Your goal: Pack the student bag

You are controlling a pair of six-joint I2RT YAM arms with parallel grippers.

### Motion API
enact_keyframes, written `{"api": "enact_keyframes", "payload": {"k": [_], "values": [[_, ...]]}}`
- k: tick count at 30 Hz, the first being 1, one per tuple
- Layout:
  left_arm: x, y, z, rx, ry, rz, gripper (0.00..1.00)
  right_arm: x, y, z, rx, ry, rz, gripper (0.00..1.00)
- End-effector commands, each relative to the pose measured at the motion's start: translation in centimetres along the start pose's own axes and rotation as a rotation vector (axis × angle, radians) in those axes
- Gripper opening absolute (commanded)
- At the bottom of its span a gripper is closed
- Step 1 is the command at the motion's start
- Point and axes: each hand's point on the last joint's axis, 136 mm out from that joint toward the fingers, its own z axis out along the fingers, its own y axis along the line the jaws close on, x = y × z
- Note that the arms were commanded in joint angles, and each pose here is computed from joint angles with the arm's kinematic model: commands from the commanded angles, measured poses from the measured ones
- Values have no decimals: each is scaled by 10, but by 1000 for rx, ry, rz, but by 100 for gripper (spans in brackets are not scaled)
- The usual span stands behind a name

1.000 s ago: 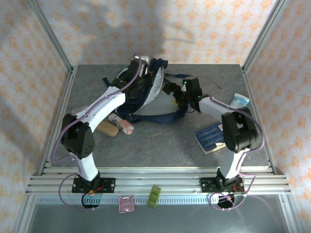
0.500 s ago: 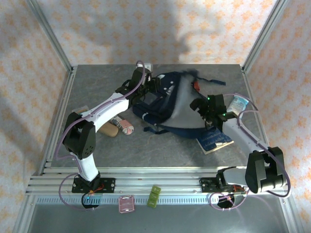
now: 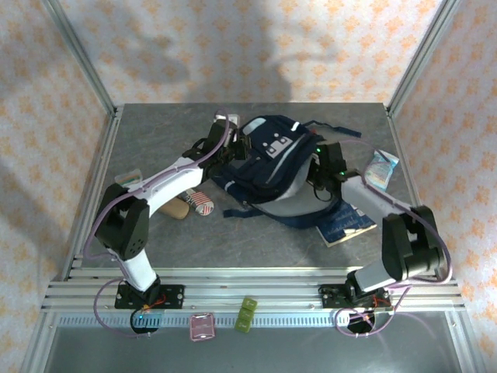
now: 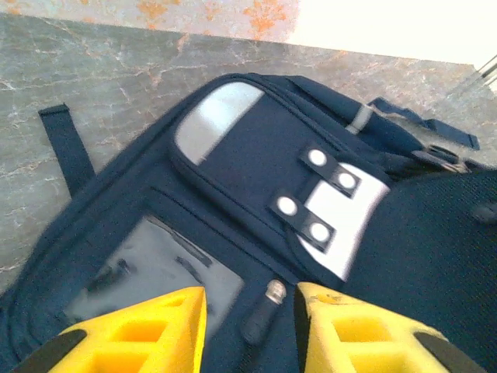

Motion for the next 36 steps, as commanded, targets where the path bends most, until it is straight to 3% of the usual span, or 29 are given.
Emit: {"api": "enact_keyframes", "payload": {"k": [1, 12, 16, 24, 30, 36], "values": [[-21, -4, -25, 9, -93, -33, 39, -14, 60, 16, -157, -8, -89, 71], [-24, 6, -52, -26, -131, -28, 46, -22, 147, 111, -264, 126, -170, 73], [-7, -4, -45, 14, -73, 2, 48, -11, 133, 120, -199, 195, -179, 78], [59, -36, -11, 129, 55, 5, 44, -1, 117, 110, -184, 196, -184, 80], [82, -21, 35, 28, 95, -2, 34, 1, 108, 107, -166, 206, -179, 80], [57, 33, 42, -193, -29, -73, 34, 8, 83, 100, -127, 219, -167, 81]]}}
